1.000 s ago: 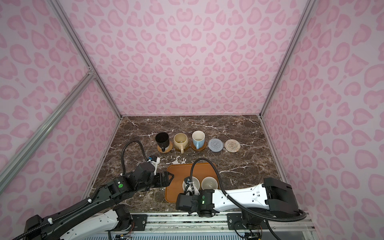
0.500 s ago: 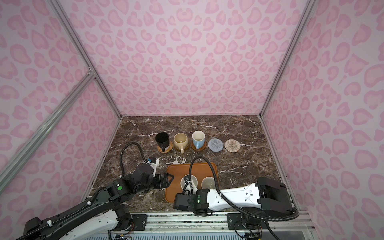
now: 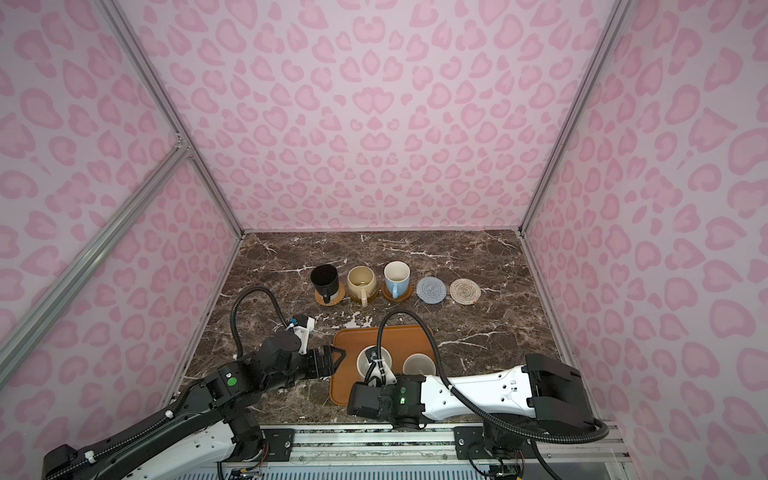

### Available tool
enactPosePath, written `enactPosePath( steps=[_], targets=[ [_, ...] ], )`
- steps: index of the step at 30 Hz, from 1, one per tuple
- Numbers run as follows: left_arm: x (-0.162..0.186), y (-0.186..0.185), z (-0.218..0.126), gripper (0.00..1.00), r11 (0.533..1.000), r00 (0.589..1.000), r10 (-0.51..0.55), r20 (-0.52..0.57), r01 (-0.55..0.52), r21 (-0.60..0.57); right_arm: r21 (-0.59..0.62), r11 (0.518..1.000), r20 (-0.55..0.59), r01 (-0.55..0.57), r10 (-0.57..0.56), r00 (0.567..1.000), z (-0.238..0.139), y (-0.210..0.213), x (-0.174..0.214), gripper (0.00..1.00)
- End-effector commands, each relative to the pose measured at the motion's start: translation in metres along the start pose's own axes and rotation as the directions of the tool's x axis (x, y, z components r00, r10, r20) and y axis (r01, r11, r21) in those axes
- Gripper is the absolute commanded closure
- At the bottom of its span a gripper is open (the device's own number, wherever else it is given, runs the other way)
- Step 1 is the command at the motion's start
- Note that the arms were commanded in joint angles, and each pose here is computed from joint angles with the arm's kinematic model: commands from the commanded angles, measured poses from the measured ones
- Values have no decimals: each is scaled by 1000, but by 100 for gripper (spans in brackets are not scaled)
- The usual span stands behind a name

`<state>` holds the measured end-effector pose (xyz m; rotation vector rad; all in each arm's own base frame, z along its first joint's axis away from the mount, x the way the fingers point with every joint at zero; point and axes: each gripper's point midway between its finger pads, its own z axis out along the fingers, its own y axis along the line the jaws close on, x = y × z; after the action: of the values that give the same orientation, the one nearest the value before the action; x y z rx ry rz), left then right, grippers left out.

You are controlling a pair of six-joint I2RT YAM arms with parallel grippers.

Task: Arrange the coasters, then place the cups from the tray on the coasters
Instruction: 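Lift the speckled white mug with the right gripper toward the coasters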

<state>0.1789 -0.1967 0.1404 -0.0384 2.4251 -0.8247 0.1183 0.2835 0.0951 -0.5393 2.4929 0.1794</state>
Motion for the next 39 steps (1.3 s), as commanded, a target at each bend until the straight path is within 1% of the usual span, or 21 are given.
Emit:
enactPosePath(
  steps=[1,6,10,17,18,20,23,25,28,32,37,39],
  targets=[
    [-13,-14,-3,1,998,999,-18,50,15,60,27,1000,108,-2,-1,994,-9,-7,-28,100],
    [-26,-31,-14,2,991,994,-12,106,-2,132,30,1000,157,-8,3,988,-24,-16,-52,100],
    [-40,-39,-23,4,990,988,-12,152,-10,140,61,998,189,-16,4,982,-33,-31,-70,100],
    [-60,-62,-33,3,981,979,8,202,-47,187,87,994,252,-73,49,966,-50,-68,-98,100],
    [-62,-69,-33,1,975,978,12,210,-58,215,88,992,250,-86,62,966,-52,-74,-100,100],
    [-68,-80,-35,1,963,972,19,234,-81,257,100,990,248,-102,75,966,-55,-87,-104,100],
    [-78,-87,-34,1,968,969,33,246,-92,234,124,984,254,-125,91,963,-57,-107,-111,100],
    [-84,-92,-32,3,971,969,43,245,-98,217,123,980,251,-153,118,961,-53,-121,-115,100],
    [-91,-103,-27,3,967,966,39,254,-101,235,108,975,247,-195,164,955,-45,-139,-121,100],
    [-101,-111,-12,3,967,963,27,267,-93,236,150,955,246,-257,216,945,-30,-171,-129,100],
    [-108,-120,9,3,972,968,22,251,-79,220,153,921,233,-358,318,919,-4,-208,-140,100],
    [-110,-124,17,3,975,970,31,240,-83,208,132,911,211,-392,361,909,7,-217,-143,100]
  ],
)
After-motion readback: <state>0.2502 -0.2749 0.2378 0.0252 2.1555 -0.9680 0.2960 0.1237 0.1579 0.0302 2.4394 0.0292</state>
